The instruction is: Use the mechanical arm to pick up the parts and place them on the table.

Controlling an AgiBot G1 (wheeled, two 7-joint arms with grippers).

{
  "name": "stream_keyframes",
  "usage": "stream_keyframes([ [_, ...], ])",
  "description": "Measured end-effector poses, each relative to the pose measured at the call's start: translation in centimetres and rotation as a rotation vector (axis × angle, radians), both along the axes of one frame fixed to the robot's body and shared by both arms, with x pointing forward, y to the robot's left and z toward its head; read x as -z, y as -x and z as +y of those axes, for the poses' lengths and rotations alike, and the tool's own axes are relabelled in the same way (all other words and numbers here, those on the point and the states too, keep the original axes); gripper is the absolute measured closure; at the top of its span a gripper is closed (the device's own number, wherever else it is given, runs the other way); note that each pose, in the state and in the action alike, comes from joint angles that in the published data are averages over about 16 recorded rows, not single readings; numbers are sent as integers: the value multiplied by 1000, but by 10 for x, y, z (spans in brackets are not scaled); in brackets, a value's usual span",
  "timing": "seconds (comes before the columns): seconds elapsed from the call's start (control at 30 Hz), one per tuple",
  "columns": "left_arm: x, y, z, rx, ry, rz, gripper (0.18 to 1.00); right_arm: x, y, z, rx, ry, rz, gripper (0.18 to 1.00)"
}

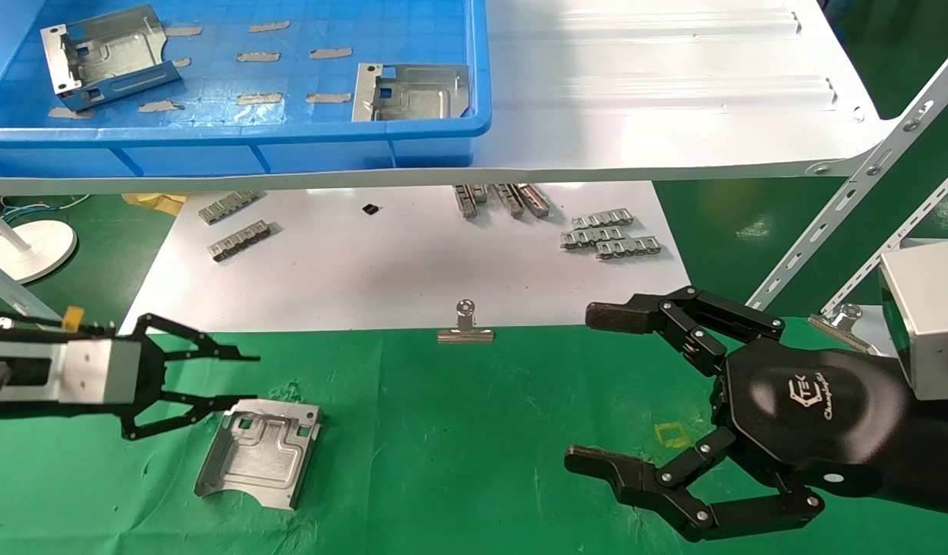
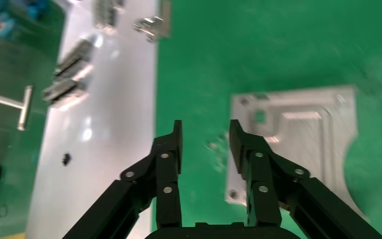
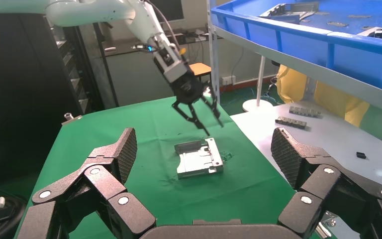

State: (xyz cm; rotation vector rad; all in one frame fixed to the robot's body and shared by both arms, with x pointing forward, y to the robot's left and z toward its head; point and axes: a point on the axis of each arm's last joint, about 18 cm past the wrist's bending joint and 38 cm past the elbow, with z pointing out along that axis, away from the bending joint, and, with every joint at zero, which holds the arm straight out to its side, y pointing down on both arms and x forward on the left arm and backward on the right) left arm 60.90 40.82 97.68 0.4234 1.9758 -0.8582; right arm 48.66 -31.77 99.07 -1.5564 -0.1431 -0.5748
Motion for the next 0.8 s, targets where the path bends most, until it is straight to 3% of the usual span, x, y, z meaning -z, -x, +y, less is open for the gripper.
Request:
stream_keyframes([
  [0.27,-20,6,-5,8,176,10,713,0,0,0,0,0,0,179],
  [0.4,-25,9,-7,17,236,20,617,0,0,0,0,0,0,179],
  [0.8,-26,10,-9,25,259,26,351,0,0,0,1,0,0,179],
])
